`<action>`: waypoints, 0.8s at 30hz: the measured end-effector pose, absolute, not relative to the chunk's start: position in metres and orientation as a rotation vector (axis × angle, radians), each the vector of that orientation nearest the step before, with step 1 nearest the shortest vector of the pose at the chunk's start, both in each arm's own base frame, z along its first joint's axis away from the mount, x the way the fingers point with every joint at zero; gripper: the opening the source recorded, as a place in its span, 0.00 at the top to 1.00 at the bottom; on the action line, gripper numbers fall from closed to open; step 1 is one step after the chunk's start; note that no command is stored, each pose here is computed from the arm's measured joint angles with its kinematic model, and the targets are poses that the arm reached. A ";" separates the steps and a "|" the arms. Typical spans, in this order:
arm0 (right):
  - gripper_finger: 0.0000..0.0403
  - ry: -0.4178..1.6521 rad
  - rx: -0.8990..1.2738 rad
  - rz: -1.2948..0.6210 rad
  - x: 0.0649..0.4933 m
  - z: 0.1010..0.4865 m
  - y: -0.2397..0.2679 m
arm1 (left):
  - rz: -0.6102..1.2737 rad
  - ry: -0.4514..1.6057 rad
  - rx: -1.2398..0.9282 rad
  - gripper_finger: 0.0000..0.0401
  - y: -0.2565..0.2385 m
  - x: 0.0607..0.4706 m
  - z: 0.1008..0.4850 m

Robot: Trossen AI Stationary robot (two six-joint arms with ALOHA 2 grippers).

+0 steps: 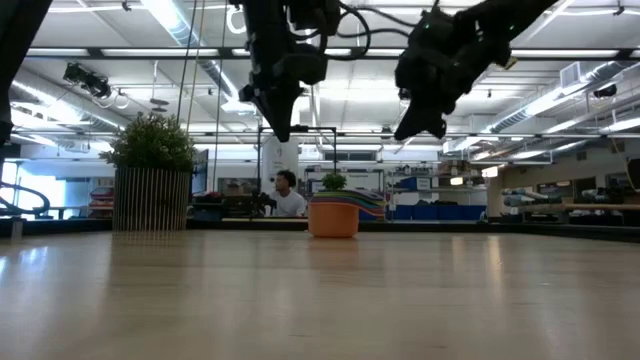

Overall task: Nest measuring cups in basket
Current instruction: Put the stacked measuring cups into the white bin

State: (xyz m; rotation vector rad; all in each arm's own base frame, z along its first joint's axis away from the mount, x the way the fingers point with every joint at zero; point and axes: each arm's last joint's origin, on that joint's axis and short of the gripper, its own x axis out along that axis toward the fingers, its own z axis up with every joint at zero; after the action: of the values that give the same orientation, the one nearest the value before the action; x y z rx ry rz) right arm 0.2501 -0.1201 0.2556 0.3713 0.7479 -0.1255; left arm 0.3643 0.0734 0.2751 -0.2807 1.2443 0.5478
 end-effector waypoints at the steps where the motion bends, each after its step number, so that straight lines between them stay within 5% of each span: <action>1: 0.97 0.745 0.386 -0.094 0.254 0.251 -0.122 | 0.558 1.241 -0.292 1.00 0.075 0.362 0.277; 7: 0.88 0.688 0.418 0.029 0.274 0.236 -0.129 | 0.570 1.248 -0.300 1.00 0.077 0.351 0.289; 17: 0.63 0.712 0.124 -0.081 0.273 0.239 -0.131 | 0.567 1.271 -0.296 1.00 0.073 0.345 0.293; 24: 0.52 0.673 0.121 -0.034 0.277 0.241 -0.127 | 0.564 1.273 -0.293 1.00 0.072 0.345 0.293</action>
State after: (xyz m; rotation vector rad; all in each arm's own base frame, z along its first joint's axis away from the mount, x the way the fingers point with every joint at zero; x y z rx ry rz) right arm 0.2772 -0.1270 0.2412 0.1206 0.6726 -0.0336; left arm 0.3449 0.0724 0.2932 -0.2929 1.2728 0.5638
